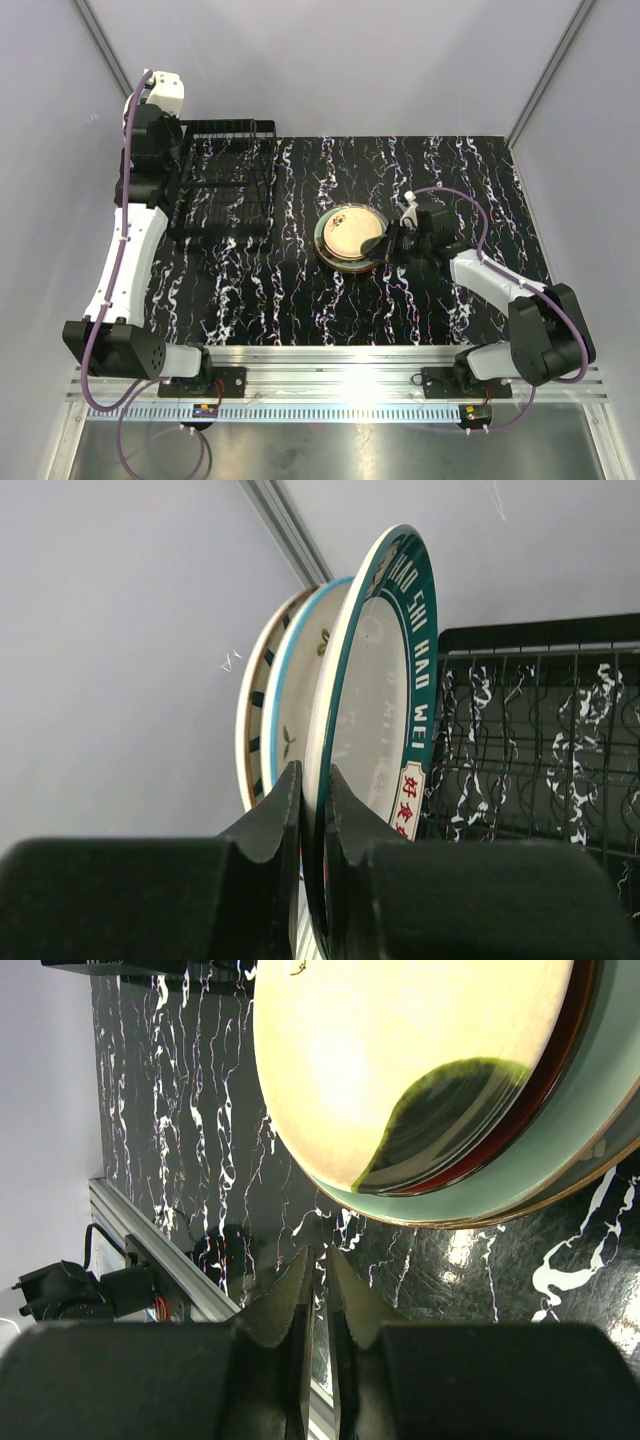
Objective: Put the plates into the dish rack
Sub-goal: Insert the plate into the dish rack
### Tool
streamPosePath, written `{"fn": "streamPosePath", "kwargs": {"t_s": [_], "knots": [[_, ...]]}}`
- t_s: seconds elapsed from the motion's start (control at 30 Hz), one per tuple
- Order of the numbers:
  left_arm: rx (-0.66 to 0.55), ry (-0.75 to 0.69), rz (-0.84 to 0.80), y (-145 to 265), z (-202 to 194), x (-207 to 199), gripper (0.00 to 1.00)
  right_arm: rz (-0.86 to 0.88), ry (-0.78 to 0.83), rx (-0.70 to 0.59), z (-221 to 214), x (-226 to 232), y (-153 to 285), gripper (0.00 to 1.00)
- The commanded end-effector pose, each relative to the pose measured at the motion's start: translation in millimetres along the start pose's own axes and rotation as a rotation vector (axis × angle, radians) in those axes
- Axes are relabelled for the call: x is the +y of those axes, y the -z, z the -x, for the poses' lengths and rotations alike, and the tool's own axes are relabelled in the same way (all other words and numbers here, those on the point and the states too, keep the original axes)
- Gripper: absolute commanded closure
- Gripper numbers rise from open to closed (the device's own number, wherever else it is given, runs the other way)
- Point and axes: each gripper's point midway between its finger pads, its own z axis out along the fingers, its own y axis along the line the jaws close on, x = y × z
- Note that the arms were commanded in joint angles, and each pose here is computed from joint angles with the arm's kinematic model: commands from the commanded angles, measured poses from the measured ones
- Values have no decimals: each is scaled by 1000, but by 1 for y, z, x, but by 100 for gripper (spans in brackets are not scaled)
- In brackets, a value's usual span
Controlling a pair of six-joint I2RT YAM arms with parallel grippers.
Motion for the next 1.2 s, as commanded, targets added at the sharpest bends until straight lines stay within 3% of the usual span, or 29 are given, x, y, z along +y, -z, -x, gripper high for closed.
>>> {"fn": "streamPosePath", "kwargs": {"t_s": [0.0, 0.87, 1.17], "knots": [[-140, 38, 47, 4, 35, 18, 100, 57, 52, -51, 20, 14, 0, 85], [-131, -2, 89, -2, 32, 25, 100, 62, 31, -39, 20, 9, -5, 85], [-92, -20, 72, -7, 13, 15, 100, 54, 21, -34, 19, 5, -6, 85]]}}
